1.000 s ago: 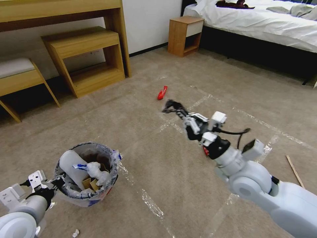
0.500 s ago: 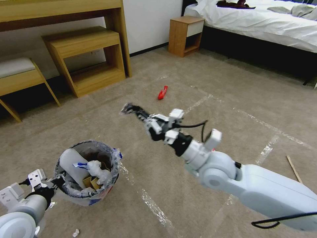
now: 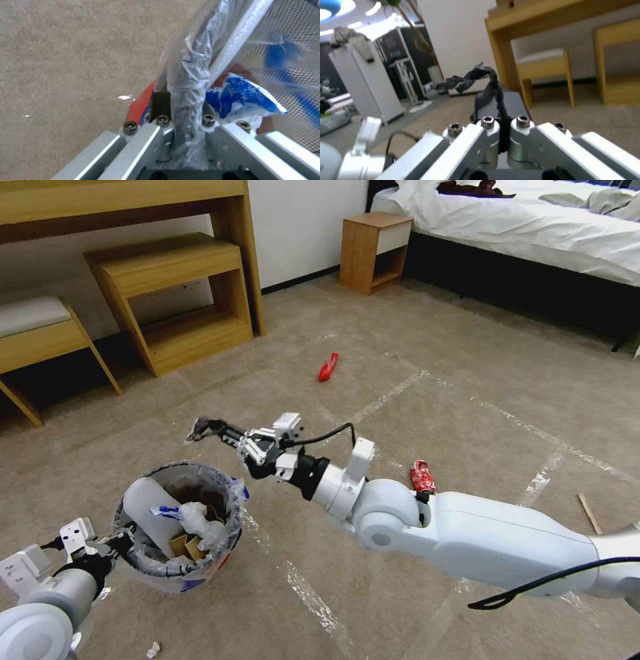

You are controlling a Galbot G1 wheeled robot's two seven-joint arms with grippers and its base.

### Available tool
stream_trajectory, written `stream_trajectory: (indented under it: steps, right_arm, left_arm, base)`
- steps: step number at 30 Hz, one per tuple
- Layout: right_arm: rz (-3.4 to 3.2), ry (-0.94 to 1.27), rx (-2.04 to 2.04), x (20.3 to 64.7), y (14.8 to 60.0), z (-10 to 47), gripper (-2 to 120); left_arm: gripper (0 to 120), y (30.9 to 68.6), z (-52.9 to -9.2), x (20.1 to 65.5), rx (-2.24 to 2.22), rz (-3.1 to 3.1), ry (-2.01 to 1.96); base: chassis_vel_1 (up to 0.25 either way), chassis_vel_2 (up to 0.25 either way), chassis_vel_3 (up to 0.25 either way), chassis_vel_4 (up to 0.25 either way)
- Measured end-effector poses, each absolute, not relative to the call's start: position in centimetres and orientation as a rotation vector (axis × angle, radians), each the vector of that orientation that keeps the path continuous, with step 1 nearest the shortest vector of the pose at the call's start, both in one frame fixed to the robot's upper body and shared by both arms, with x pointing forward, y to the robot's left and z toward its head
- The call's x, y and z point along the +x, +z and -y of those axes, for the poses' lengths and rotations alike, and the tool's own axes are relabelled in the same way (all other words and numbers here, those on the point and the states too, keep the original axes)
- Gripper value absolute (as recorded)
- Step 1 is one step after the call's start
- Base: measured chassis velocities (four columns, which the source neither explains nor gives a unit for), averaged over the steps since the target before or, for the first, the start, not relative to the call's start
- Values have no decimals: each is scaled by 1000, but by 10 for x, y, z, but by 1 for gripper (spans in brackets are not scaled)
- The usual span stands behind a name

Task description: Pick up the trash bin and place the garbage on the floor into it.

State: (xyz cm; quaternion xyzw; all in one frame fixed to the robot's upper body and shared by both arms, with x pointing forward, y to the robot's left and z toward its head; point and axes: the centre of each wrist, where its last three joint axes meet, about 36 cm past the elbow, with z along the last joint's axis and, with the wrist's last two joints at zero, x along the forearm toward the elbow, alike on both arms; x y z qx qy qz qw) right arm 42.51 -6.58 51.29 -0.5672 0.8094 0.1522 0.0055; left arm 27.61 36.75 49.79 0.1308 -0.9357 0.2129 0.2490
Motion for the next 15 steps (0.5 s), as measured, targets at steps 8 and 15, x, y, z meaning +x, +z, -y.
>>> stream_trajectory:
  steps: [8,15]
  right_arm:
    - [-2582,398,-1826,422,486,60,0]
    - [-2607,349,-1847,422,472,54,0]
  left_arm:
    - [1,501,-369,277,355,2558,587]
    - [1,504,-369,278,354,2563,582]
  base:
    - [0,0,0,0]
    - [0,0,0,0]
